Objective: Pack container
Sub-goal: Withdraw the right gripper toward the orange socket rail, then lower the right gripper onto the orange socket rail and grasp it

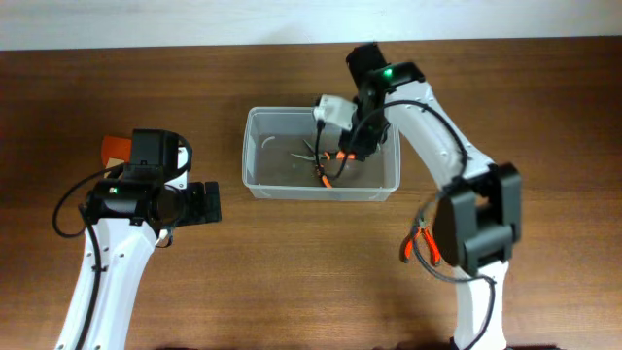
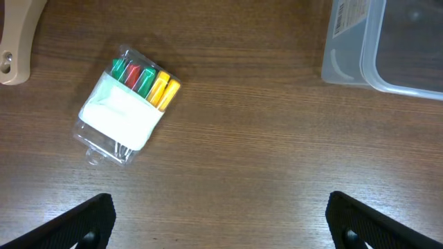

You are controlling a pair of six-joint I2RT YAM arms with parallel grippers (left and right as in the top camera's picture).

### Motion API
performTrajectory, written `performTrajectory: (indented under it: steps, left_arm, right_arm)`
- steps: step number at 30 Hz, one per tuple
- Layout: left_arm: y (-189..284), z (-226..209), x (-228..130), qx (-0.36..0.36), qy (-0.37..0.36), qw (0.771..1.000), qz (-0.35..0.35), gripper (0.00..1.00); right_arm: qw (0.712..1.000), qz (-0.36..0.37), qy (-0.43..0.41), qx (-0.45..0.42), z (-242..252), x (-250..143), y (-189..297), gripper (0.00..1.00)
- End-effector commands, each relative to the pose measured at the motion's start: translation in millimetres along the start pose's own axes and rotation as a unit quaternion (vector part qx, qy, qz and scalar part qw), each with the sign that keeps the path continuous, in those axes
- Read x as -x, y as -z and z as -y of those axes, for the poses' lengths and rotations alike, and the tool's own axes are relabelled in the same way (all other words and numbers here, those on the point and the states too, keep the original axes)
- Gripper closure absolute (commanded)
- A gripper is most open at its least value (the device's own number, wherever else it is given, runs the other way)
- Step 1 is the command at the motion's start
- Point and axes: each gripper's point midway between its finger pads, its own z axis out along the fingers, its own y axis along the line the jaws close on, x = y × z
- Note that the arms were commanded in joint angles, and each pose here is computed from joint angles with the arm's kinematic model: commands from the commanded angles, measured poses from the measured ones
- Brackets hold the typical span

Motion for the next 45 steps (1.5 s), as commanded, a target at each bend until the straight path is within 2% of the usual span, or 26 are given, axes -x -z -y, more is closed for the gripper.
performTrajectory:
  steps: [1,3,4,5,7,10,13,16,21,25,28,30,31,34,42,45]
  left_arm:
    - [-1,1,0,-0.005,0.006,1.000,0.000,0.01]
    - [-1,1,1,-0.005,0.004,1.000,0.001,0.01]
    - [-1,1,1,-0.005,0.004,1.000,0.001,0.01]
    - [-1,1,1,-0.005,0.003,1.000,0.002,0.01]
    - [-1,1,1,-0.005,0.004,1.000,0.002,0.01]
    - [-1,1,1,-0.005,0.003,1.000,0.001,0.01]
    - [-1,1,1,-0.005,-0.007,1.000,0.000,0.01]
    - [-1,1,-1,-0.005,-0.008,1.000,-0.003,0.01]
    - [-1,2,-3,-0.008,-0.008,1.000,-0.007,0.01]
    - [-1,3,-4,-0.011,-0.007,1.000,-0.009,0.01]
    - [-1,4,-4,-0.014,-0.007,1.000,-0.009,0.01]
    - [0,5,-4,-0.018,-0.007,1.000,-0.010,0.01]
    - [0,5,-4,-0.018,-0.007,1.000,-0.010,0.01]
    - [0,5,-4,-0.018,-0.007,1.000,-0.010,0.01]
    - [0,5,-4,-0.017,-0.008,1.000,-0.010,0.01]
    - [0,5,-4,-0.017,-0.008,1.000,-0.009,0.01]
  right_arm:
    - [0.982,0.047,-0.118,-0.141,26,17,120,0.43]
    - [0.965,0.039,-0.186,-0.182,31,-1,154,0.43]
    - [0.953,0.036,-0.227,-0.198,32,-12,168,0.40]
    - [0.939,0.034,-0.272,-0.206,32,-25,180,0.21]
    - [0.916,0.026,-0.346,-0.202,22,-49,197,0.02]
    - [0.879,-0.006,-0.440,-0.183,-2,-91,216,0.01]
    - [0.851,-0.032,-0.496,-0.172,-22,-122,232,0.01]
    - [0.829,-0.049,-0.531,-0.165,-43,-143,248,0.01]
    - [0.807,-0.010,-0.564,-0.172,-76,-150,272,0.01]
    - [0.741,0.010,-0.642,-0.197,-110,-169,285,0.01]
    - [0.639,-0.013,-0.719,-0.274,-120,-208,288,0.01]
    - [0.592,-0.027,-0.747,-0.301,-121,-227,281,0.01]
    - [0.579,-0.032,-0.757,-0.302,-118,-233,273,0.01]
    - [0.556,-0.043,-0.776,-0.297,-105,-249,243,0.01]
    - [0.484,-0.075,-0.852,-0.186,-87,-298,134,0.01]
    - [0.474,-0.078,-0.863,-0.154,-81,-314,109,0.01]
